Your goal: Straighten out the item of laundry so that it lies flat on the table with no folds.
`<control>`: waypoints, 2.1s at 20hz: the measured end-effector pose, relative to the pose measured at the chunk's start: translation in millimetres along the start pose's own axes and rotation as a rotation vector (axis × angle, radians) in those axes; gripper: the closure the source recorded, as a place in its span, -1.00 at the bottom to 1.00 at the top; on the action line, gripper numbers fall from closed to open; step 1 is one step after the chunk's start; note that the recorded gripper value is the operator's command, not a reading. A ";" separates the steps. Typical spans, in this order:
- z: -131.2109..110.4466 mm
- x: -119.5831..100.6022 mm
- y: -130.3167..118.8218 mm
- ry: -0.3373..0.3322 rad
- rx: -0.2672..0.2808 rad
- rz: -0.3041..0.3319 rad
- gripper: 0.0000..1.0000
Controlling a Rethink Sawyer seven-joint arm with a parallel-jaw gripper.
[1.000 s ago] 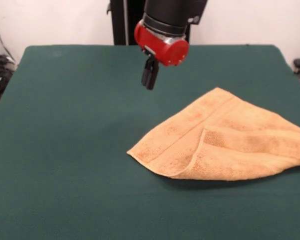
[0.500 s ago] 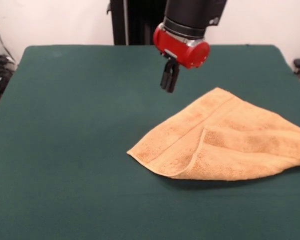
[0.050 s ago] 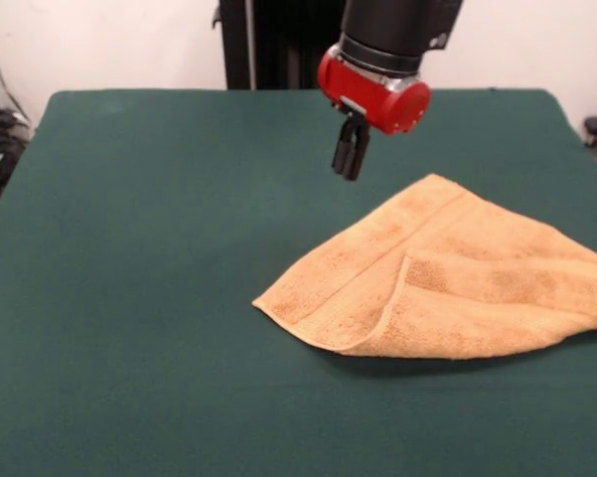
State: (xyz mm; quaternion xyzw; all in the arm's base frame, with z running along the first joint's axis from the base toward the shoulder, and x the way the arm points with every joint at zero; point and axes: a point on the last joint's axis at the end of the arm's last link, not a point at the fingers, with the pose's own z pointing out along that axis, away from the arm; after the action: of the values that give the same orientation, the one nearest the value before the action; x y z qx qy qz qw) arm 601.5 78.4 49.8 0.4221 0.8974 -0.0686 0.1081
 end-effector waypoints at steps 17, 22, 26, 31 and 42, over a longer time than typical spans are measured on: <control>1.7 36.5 -25.3 0.047 0.050 -0.036 1.00; 6.0 37.5 -42.5 0.062 0.074 -0.035 1.00; 9.0 37.4 -54.3 0.069 0.088 -0.038 1.00; 11.9 38.5 -64.1 0.078 0.100 -0.041 1.00; 16.6 41.6 -64.2 0.082 0.100 -0.059 1.00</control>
State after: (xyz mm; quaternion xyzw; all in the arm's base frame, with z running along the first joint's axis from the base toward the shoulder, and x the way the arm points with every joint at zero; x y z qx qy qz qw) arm 528.3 65.0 25.2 0.4028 0.9086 -0.0990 0.0483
